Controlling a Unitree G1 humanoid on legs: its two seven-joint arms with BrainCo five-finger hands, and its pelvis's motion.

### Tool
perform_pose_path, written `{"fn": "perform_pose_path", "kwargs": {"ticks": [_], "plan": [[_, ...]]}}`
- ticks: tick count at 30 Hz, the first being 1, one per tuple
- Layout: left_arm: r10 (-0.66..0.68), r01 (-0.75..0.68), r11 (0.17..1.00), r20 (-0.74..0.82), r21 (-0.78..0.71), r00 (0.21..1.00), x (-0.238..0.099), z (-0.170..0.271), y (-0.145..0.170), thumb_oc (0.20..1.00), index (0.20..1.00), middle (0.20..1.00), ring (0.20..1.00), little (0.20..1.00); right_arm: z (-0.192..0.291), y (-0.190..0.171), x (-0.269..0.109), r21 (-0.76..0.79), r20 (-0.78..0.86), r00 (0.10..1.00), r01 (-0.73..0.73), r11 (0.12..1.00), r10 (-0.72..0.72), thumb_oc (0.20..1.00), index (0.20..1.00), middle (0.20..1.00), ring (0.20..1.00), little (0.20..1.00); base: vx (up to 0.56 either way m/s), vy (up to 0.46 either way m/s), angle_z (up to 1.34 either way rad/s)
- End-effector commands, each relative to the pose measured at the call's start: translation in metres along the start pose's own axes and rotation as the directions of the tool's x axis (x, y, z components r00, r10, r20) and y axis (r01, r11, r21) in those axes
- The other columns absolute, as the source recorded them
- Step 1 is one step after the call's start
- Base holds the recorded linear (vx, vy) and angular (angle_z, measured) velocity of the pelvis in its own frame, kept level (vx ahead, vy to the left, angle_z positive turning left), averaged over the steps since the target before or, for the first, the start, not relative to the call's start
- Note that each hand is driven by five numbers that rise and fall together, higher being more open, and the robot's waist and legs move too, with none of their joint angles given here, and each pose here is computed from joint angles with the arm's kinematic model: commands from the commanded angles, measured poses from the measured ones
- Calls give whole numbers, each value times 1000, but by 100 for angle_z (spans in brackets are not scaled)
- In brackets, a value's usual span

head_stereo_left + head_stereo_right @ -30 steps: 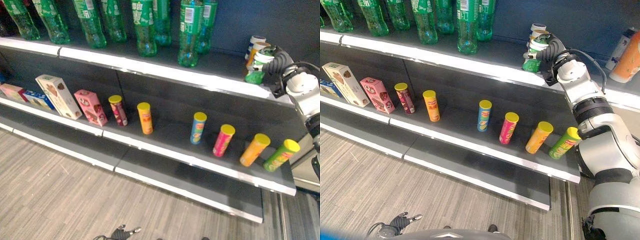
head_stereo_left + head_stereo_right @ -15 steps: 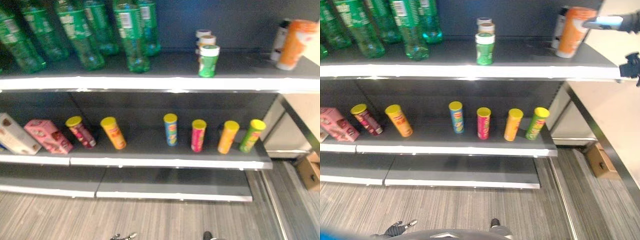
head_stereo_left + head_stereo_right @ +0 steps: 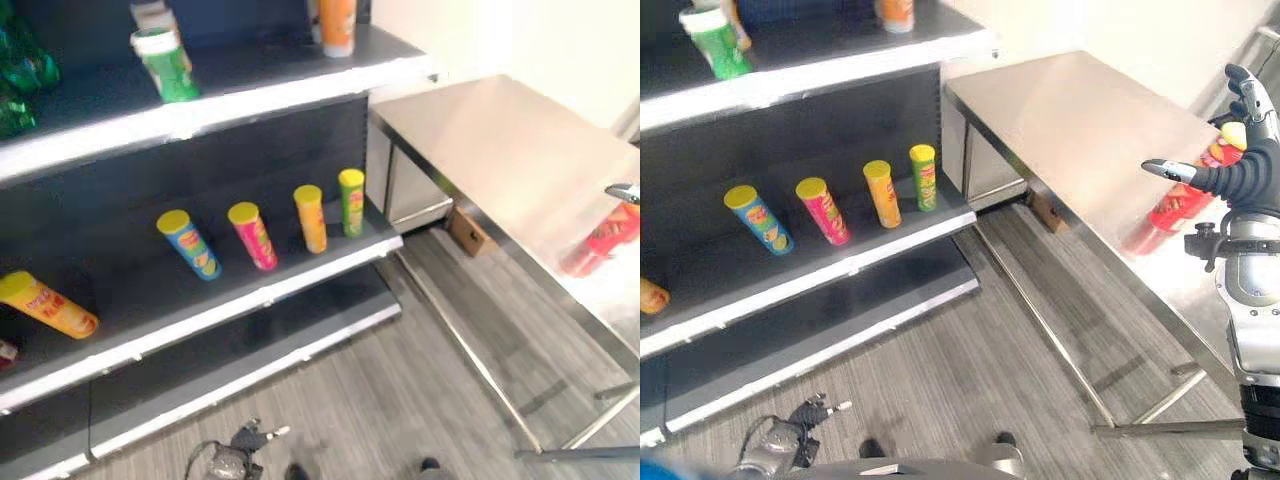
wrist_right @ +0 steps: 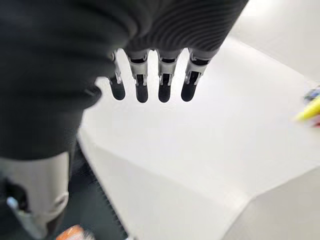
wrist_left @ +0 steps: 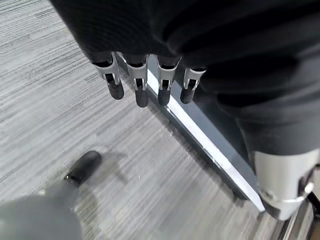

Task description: Put the goods on the table back onto the shelves and tidy them up.

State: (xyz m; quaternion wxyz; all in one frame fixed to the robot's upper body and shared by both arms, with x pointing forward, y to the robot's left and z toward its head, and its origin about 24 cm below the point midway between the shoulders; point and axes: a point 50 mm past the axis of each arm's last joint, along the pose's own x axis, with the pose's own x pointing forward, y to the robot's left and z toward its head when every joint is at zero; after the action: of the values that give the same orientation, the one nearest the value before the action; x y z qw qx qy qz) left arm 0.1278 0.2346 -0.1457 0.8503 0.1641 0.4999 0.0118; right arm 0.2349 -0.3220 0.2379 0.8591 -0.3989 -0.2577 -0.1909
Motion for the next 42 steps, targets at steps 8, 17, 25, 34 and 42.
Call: {"fn": "perform_pose_path", "kwargs": {"ticks": [8,17,25,34,42], "plan": [[95,-95,996,53,-6,994,4,21,30,1000,1000,1000,1000,1000,-7,-67,-13,-108,2,948,315,943,-317,1000,1000,1000,1000,1000,34,-378,-18],[103,-97,994,118,-56,988,5,40,28,1000,1000,1000,1000,1000,-27,-64,-14,-103,-101,936,328,939,-338,1000,1000,1000,1000,1000,65,-72,-14],[84,-81,995,64,-50,994,-5,4,25,1000,1000,1000,1000,1000,-61,-35,-19,-111,-278,938,184,977,-209,1000,1000,1000,1000,1000,127,108,-37],[117,-123,991,-95,-59,989,-9,-34,28,1000,1000,1000,1000,1000,-87,-15,-19,-66,-405,900,144,987,-158,1000,1000,1000,1000,1000,47,30,2],[153,-168,983,-181,-68,971,-13,-54,31,1000,1000,1000,1000,1000,-90,-13,-10,-67,-414,891,174,982,-186,1000,1000,1000,1000,1000,22,-10,21]]}}
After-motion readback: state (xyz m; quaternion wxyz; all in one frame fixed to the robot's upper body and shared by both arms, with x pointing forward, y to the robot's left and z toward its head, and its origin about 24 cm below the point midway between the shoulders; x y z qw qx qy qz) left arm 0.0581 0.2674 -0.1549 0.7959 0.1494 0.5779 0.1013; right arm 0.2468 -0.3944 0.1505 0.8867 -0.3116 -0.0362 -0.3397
